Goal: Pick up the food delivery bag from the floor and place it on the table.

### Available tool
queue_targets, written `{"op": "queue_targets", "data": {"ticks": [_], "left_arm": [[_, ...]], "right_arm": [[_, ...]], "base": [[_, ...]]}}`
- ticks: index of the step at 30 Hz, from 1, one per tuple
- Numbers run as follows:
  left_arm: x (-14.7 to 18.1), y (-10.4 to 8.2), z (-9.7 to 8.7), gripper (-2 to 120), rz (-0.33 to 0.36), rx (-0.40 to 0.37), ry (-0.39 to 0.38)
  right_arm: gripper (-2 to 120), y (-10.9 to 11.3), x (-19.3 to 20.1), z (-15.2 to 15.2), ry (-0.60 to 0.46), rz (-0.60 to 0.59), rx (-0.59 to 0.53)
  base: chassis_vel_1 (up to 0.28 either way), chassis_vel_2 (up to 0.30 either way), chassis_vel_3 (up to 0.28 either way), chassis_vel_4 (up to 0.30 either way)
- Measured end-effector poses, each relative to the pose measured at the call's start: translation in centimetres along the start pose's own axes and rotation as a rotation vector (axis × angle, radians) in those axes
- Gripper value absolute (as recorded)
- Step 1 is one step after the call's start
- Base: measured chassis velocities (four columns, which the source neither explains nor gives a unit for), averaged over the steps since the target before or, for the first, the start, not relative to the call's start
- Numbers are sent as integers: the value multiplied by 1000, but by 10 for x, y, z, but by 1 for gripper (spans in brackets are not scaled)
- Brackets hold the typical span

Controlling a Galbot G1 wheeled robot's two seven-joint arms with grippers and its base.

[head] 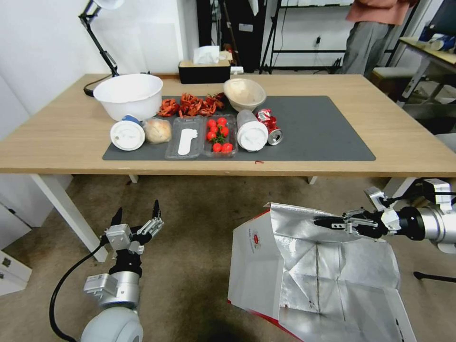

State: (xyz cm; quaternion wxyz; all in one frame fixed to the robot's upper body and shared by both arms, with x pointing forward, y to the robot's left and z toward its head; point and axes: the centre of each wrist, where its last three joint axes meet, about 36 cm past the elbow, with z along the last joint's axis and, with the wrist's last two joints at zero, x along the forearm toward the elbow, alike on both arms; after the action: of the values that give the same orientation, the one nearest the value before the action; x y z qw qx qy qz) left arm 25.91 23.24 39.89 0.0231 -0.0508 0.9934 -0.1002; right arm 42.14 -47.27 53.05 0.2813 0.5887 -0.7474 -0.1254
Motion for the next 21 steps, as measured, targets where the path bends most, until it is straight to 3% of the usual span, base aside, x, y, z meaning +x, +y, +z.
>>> {"op": "queue_targets", "data": {"ticks": [21], "left_arm": [[-1, 0, -2, 100, 2, 0, 0]], "right_arm": [[0, 0, -1, 2, 3, -1, 0]], "base": [[0, 0, 0, 0]]}}
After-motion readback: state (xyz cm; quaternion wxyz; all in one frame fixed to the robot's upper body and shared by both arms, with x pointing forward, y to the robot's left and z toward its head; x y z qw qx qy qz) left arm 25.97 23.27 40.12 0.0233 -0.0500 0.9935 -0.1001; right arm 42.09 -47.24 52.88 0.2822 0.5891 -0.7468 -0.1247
